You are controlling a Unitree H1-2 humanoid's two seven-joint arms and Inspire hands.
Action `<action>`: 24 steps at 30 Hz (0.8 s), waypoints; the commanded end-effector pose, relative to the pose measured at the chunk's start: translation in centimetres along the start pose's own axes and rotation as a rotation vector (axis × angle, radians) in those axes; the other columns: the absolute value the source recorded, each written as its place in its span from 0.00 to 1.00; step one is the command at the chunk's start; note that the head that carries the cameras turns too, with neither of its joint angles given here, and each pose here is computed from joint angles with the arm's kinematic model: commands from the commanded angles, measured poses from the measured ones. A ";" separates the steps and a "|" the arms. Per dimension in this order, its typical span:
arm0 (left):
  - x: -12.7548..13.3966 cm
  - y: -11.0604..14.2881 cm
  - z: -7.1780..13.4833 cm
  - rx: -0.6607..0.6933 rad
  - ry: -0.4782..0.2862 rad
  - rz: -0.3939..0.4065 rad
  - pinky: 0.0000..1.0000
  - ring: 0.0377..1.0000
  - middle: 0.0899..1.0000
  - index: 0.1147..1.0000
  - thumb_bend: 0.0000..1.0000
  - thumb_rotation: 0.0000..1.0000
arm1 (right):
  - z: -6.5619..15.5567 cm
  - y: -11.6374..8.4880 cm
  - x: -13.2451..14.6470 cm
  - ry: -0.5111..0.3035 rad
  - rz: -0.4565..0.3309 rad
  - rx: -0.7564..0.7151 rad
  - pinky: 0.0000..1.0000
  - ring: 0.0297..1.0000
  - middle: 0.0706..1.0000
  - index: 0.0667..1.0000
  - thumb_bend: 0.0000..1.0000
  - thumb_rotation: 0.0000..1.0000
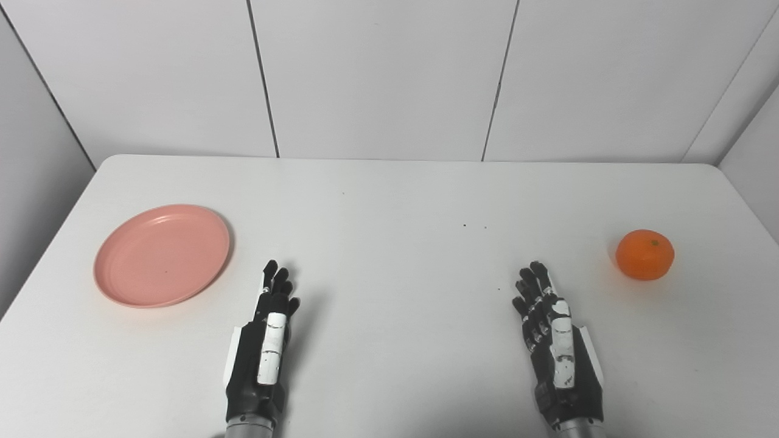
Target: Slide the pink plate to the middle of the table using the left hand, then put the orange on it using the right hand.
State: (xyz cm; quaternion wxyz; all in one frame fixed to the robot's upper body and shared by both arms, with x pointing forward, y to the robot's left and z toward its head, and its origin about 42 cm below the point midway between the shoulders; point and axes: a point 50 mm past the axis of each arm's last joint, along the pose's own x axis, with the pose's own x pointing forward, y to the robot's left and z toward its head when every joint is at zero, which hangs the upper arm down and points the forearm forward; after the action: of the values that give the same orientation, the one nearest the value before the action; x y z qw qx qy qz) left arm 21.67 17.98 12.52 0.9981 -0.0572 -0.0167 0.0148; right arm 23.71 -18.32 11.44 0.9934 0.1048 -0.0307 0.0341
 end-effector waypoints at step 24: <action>-3.7 2.0 -1.5 0.019 0.086 0.033 1.00 1.00 1.00 1.00 0.72 0.92 | -0.8 0.1 -1.0 0.059 -0.027 0.012 1.00 0.98 0.95 0.96 0.83 1.00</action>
State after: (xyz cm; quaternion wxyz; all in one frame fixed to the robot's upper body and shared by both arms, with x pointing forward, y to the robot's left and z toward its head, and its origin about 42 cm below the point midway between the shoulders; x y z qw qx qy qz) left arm 21.65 18.13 12.50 0.9976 -0.0662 -0.0164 0.0152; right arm 23.70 -18.24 11.44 0.9939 0.1006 -0.0306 0.0342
